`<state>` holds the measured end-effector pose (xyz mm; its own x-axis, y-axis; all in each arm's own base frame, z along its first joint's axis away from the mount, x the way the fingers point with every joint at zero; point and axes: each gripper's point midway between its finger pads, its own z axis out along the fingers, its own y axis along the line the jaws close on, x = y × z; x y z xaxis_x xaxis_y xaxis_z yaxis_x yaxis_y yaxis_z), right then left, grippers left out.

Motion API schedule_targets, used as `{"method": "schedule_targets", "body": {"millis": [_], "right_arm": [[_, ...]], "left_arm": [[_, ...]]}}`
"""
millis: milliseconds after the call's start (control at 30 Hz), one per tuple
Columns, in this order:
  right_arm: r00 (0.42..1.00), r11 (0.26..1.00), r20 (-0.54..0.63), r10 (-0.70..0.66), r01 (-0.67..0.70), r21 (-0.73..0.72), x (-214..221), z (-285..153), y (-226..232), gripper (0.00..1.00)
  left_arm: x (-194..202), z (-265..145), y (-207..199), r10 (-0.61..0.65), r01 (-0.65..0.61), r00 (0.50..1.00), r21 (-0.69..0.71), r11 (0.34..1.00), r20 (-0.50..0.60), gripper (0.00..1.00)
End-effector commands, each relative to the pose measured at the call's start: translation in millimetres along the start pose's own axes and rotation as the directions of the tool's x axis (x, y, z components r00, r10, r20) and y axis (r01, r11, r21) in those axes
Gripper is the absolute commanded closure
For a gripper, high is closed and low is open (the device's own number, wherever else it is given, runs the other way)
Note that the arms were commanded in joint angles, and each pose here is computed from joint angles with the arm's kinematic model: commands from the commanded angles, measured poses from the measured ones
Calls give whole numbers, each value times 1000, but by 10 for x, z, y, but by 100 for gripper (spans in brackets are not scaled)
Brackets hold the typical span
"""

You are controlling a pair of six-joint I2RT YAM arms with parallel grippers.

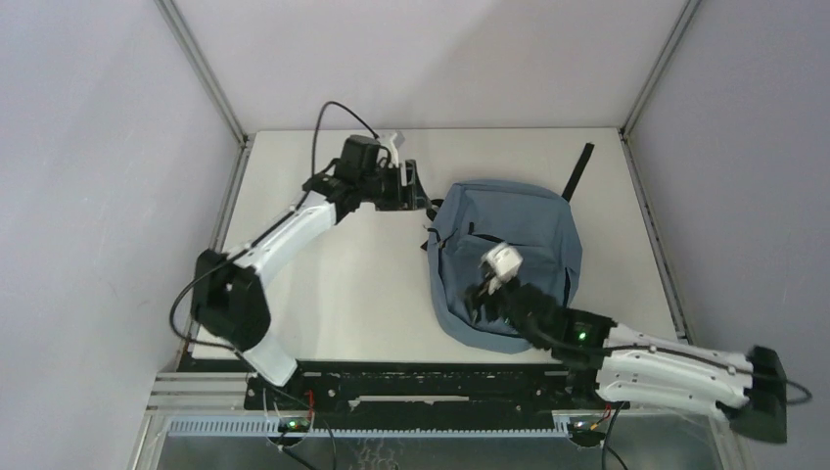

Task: Pack the student bag
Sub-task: Zip the student bag at the center of the board.

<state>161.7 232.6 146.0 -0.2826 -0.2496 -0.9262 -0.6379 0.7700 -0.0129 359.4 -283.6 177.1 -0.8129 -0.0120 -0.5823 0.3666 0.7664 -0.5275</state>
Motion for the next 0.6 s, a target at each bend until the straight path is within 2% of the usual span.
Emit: {"method": "schedule_targets", "body": {"millis": [0,33,100,167,267,367,433,567], "right_arm": [[963,978,190,190,-203,50,-704,-103,-463,22],[948,963,216,235,-258,82,-752,-111,-609,18],[909,910,257,329,-378,172,-788,-103,-959,18],[860,811,239,450,-506,293,-662,-91,-1319,19],[740,633,216,637,-663,400,-442,-95,-1702,21],[649,527,202,733,-730,435,-253,-81,-1890,24],[636,496,213,741,-734,464,-188,-89,-1997,26],[647,493,221,730,-722,485,-159,-63,-2124,35]], "left_arm": [[-454,-648,-231,56,-46,968,-48,998,245,26],[-440,-700,-244,47,-35,964,-51,998,263,25],[-351,-758,-290,46,-32,958,-54,998,285,21],[-151,-740,-372,74,-66,963,-39,997,260,19],[272,-611,-439,70,-69,983,-9,998,169,18],[626,-483,-506,52,-53,995,12,999,90,18],[841,-393,-561,53,-54,998,34,998,41,18],[1252,-200,-726,58,-49,995,105,993,-87,18]]}}
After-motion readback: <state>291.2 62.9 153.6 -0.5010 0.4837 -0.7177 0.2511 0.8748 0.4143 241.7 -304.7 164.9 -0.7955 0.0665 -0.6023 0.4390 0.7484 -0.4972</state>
